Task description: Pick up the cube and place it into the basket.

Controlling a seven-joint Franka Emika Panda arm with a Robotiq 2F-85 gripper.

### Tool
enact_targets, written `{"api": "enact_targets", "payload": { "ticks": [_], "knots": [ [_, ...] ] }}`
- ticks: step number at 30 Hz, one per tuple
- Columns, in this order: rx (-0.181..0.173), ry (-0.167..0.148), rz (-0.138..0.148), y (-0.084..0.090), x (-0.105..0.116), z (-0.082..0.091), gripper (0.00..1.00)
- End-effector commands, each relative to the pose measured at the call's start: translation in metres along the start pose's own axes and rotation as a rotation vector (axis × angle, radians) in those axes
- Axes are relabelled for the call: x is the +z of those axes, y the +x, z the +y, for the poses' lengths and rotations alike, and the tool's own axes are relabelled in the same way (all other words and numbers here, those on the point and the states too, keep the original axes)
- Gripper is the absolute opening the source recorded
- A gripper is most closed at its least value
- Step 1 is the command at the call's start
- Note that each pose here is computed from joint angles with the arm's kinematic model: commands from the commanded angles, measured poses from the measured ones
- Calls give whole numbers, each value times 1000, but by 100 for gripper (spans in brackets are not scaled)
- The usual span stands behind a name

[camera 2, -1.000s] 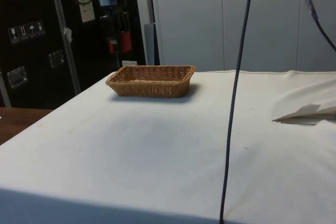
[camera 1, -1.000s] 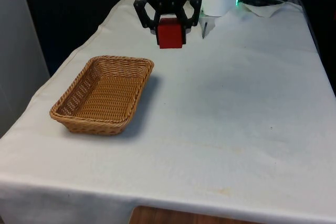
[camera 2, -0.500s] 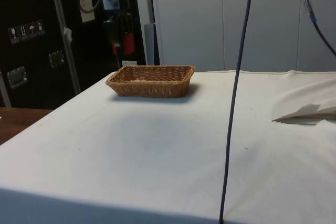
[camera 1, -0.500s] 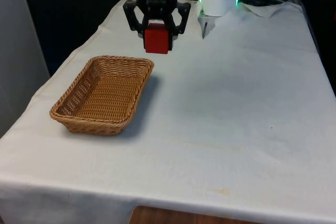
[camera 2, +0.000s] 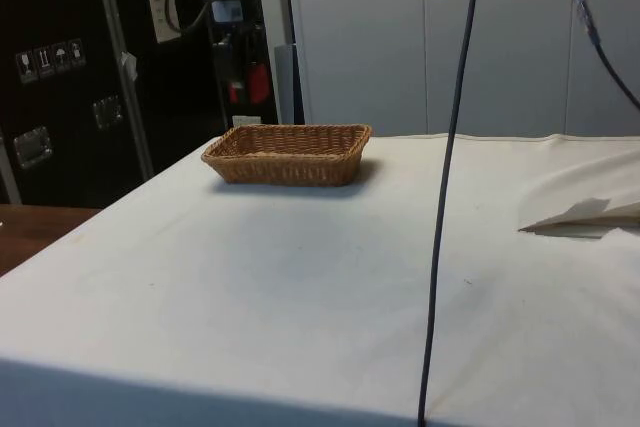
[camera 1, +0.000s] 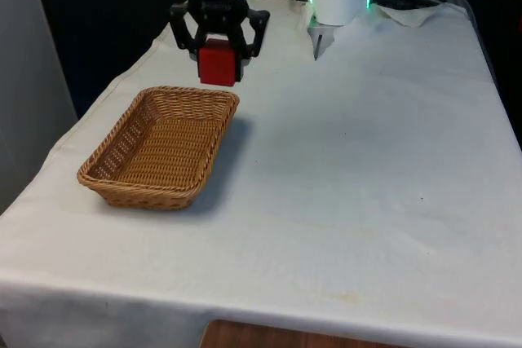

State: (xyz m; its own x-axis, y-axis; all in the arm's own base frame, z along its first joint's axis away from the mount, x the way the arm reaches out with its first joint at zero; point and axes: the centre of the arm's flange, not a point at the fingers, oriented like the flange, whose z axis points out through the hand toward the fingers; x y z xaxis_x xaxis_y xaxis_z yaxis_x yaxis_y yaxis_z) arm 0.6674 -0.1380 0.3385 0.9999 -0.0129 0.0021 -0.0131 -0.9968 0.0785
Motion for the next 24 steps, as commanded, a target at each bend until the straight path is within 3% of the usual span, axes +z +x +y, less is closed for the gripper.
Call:
{"api": "enact_targets", "payload": {
  "ticks": [1, 14, 17, 24],
  "knots": [
    [-1, 10, 6, 0, 2, 6, 2],
    [10, 32, -4, -6, 23, 50, 2],
    [11, 26, -8, -8, 25, 55, 2],
    [20, 31, -9, -11, 38, 83, 2]
  ]
}}
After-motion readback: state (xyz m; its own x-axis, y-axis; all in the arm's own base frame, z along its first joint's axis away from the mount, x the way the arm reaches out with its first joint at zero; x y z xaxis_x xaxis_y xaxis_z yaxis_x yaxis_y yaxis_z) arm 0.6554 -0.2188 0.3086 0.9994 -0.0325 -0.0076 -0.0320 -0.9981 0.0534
